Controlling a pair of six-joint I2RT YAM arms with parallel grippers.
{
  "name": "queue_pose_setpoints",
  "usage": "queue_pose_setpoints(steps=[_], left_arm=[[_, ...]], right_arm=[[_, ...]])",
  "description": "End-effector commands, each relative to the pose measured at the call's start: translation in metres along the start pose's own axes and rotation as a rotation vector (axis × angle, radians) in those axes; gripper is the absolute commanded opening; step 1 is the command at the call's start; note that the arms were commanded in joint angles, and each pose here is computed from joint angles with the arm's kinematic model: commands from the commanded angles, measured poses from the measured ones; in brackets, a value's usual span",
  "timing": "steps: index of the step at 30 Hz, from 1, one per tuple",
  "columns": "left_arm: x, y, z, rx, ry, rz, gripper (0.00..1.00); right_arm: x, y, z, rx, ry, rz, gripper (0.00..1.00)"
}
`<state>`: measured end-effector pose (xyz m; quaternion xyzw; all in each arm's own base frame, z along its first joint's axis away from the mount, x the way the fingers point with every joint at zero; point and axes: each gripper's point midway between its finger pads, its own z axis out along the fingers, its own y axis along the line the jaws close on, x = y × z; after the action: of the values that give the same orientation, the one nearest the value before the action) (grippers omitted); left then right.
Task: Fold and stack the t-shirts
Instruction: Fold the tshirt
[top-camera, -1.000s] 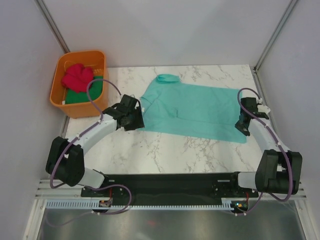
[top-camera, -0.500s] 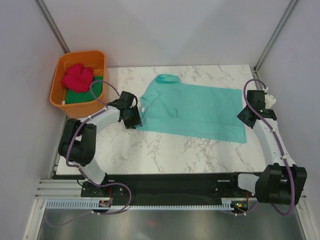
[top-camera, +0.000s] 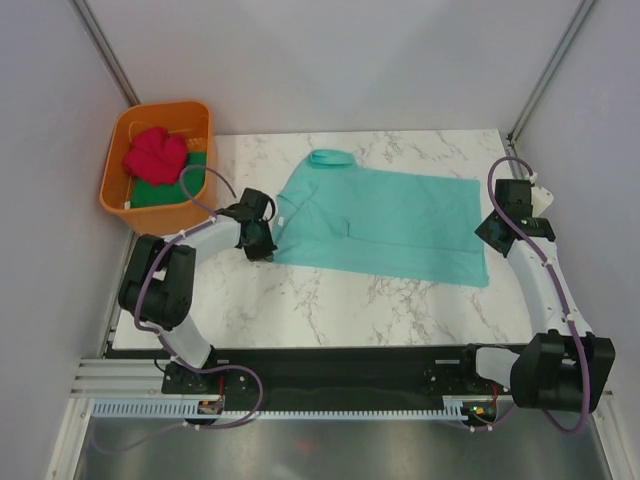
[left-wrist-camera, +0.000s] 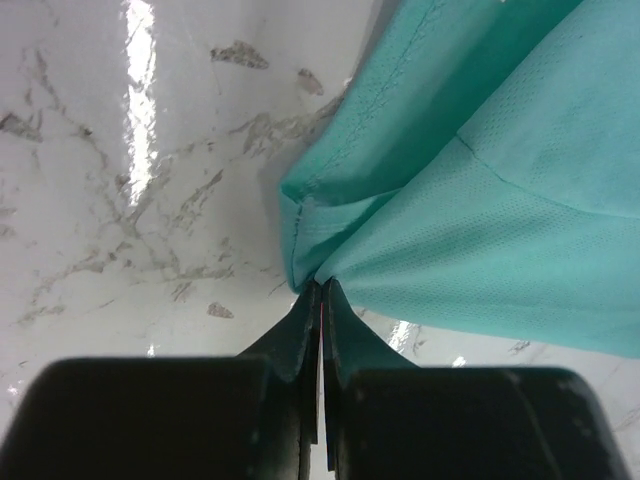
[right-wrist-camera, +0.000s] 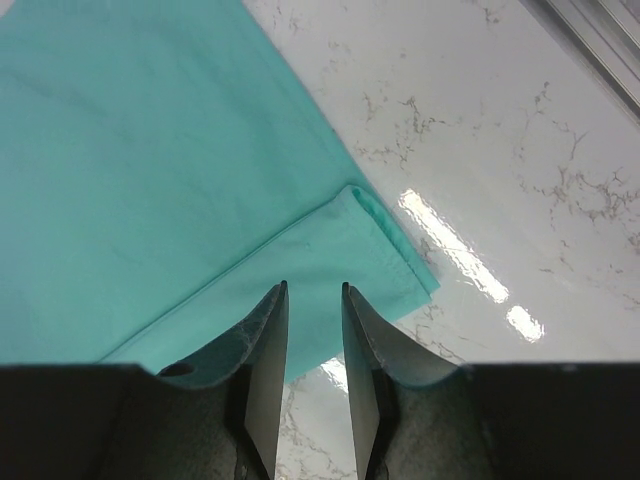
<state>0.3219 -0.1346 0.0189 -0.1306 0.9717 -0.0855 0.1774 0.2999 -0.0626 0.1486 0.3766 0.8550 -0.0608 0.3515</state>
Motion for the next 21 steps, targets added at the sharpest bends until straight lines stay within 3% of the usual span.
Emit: queue_pose_setpoints(steps=[1, 7, 9, 10, 12, 13, 18, 21], left_arm=[[0.004, 0.02, -0.014, -0.065, -0.034, -0.006, 0.02], [0.041, 0.04, -0.029, -0.085, 0.038, 0.006, 0.02], [0.037, 0.038, -0.043, -0.064, 0.002, 0.011, 0.17], [0.036, 0.038, -0.05, -0.067, 0.002, 0.02, 0.38], [0.011, 0.024, -0.071, -0.024, -0.071, 0.03, 0.52], [0.001, 0.016, -0.08, -0.001, -0.096, 0.044, 0.54], [-0.089, -0.057, -0.127, 0.187, -0.259, 0.131, 0.59], [-0.135, -0.095, -0.129, 0.248, -0.304, 0.2, 0.59]], right_arm=[[-0.019, 0.001, -0.015, -0.014, -0.05, -0.004, 0.36], [-0.02, 0.002, -0.02, -0.033, -0.044, -0.052, 0.37], [-0.02, 0.011, -0.017, -0.072, -0.044, -0.068, 0.38], [-0.017, 0.018, -0.011, -0.097, -0.019, -0.087, 0.38], [-0.022, 0.027, 0.001, -0.098, -0.006, -0.118, 0.38], [-0.026, 0.034, 0.006, -0.119, -0.008, -0.139, 0.38], [-0.046, 0.079, 0.042, -0.215, -0.006, -0.206, 0.45], [-0.05, 0.109, 0.071, -0.285, 0.029, -0.276, 0.48]])
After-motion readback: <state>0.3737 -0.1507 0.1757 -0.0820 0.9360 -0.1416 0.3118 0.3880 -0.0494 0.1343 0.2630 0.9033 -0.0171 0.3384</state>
